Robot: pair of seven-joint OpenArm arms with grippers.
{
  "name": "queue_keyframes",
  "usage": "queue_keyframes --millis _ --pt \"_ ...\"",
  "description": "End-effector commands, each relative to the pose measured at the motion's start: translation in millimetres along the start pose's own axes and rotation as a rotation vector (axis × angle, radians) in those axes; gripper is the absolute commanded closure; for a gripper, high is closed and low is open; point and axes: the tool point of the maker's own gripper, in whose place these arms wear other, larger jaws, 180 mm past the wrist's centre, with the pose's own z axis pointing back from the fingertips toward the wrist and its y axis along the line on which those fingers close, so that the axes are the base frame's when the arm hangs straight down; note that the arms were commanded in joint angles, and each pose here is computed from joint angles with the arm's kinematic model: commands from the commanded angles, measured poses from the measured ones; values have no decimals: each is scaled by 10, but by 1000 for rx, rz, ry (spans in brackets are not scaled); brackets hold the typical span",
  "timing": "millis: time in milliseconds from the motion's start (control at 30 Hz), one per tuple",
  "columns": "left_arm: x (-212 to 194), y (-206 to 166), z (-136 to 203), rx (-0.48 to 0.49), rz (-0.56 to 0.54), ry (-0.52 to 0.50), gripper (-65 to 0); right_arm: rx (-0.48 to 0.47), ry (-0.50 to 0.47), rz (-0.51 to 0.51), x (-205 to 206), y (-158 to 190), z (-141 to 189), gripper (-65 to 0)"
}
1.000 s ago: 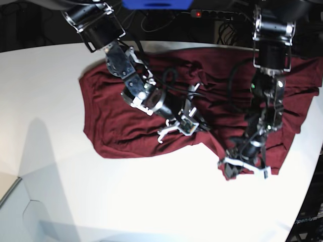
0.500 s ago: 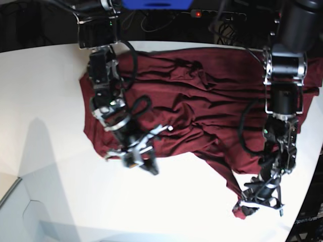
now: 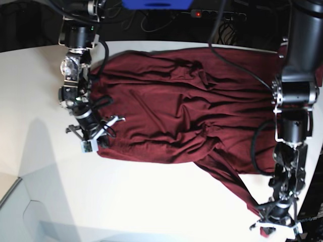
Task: Layout the t-shirt on the table in an organized manner, then fold the t-shirt properly
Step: 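Pull the held fabric outward with the left gripper, stretching the shirt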
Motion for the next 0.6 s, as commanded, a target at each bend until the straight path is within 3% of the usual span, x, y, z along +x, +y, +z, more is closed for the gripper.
queue_keyframes --millis 0,167,567 --pt "522 -140 -37 -32 -10 -118 -1 5 -64 -5 201 -7 -26 -51" --pt "1039 -335 -71 -55 -48 -203 -1 5 -28 -3 14 -19 25 -138" --pt "1629 -562 -48 -93 -29 -300 -1 12 -6 -8 -85 19 40 -143"
